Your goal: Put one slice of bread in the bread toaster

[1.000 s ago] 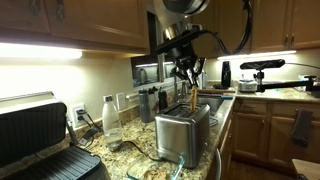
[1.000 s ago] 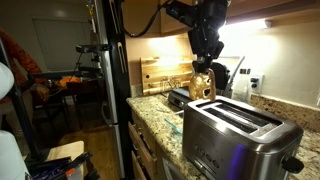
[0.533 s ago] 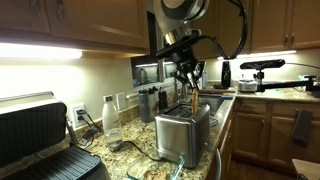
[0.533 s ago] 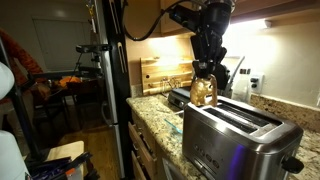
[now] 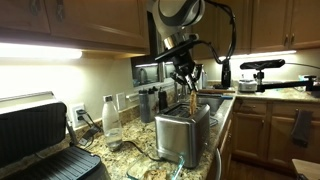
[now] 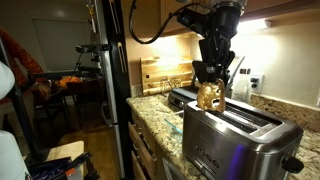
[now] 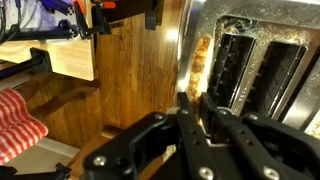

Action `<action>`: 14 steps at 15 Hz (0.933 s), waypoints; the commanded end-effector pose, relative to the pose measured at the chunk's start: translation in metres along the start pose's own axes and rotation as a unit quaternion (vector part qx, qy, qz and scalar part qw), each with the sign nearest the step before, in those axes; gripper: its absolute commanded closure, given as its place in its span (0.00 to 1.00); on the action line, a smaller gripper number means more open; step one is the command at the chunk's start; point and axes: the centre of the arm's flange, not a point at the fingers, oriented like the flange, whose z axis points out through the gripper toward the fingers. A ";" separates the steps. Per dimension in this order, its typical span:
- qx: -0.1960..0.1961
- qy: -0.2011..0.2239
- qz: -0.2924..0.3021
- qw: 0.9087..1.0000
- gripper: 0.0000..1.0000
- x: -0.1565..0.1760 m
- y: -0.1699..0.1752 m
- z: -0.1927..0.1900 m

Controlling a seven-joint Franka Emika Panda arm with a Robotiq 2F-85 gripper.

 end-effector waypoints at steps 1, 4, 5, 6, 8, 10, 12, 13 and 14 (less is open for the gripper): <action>0.002 0.000 0.008 1.000 0.94 0.011 -0.016 -0.008; 0.002 -0.001 0.011 1.000 0.94 0.013 -0.024 -0.006; 0.002 -0.001 0.011 1.000 0.94 0.013 -0.026 -0.005; 0.001 -0.002 0.011 1.000 0.94 0.013 -0.027 -0.003; -0.001 -0.002 0.013 1.000 0.94 0.014 -0.028 -0.001; -0.003 -0.002 0.014 1.000 0.94 0.015 -0.027 0.002; -0.002 -0.002 0.017 1.000 0.94 0.016 -0.026 0.002; -0.002 -0.003 0.018 1.000 0.60 0.017 -0.025 0.002; -0.001 -0.003 0.018 1.000 0.59 0.017 -0.025 0.002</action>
